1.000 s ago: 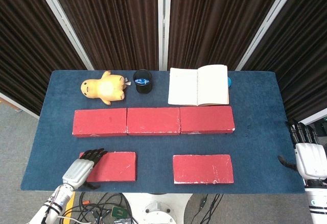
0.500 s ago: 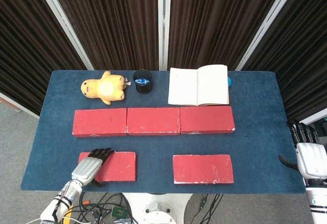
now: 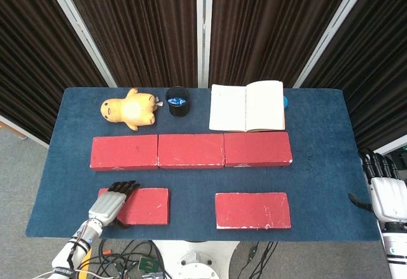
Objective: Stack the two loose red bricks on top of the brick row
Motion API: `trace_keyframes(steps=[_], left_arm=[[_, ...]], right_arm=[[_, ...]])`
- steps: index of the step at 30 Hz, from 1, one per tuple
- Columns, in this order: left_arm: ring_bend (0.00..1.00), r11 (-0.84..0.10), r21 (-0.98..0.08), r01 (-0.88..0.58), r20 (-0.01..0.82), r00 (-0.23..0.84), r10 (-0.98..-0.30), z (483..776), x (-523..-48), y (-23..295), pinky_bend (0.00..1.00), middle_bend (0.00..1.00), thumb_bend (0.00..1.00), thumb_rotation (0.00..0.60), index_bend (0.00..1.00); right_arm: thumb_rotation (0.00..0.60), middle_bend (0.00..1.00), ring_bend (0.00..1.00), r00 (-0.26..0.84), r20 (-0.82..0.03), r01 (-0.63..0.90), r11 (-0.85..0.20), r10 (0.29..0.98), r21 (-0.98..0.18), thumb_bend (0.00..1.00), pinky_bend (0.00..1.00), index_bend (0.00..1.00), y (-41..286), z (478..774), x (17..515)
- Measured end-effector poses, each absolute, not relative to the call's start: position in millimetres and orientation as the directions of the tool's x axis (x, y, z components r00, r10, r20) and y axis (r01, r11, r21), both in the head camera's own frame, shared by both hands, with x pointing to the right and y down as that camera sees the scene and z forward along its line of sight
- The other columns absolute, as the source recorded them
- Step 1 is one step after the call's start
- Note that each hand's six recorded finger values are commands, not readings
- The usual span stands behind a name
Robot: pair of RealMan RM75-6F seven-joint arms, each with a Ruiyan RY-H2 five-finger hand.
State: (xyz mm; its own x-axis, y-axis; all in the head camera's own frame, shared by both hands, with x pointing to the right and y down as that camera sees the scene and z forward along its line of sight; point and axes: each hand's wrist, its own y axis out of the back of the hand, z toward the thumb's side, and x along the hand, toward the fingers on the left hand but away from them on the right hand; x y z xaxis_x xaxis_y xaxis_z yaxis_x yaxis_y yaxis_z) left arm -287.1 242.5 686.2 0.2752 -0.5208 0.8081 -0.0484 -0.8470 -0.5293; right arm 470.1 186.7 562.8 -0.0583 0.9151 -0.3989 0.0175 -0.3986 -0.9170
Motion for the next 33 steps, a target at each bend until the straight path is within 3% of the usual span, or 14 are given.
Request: trace_keyframes(steps=[15,23,33], left_arm=[[0.0,-0.862,-0.505,-0.044,0.828,0.259,-0.498,688.6,-290.6,242.3,0.0,0.04,0.0,0.6,0.0],[0.0,-0.858,-0.512,-0.038,0.828,0.246,-0.504,690.8,-291.0,242.0,0.0,0.16,0.06,0.6,0.0],[0.0,-0.863,-0.504,-0.022,0.835,0.24,-0.494,689.9,-291.5,243.1,0.02,0.2,0.12,0.6,0.0]], right_arm=[[0.6,0.0,0.0,-0.079,-0.405,0.021,-0.405,0.911,-0.914,0.1,0.0,0.0,187.4,565.7,471.3],[0.6,0.0,0.0,-0.089,-0.412,0.022,-0.412,0.907,-0.911,0.1,0.0,0.0,187.7,566.7,472.9],[0.6,0.0,0.0,-0.098,-0.421,0.023,-0.42,0.902,-0.907,0.1,0.0,0.0,188.6,566.6,474.3]])
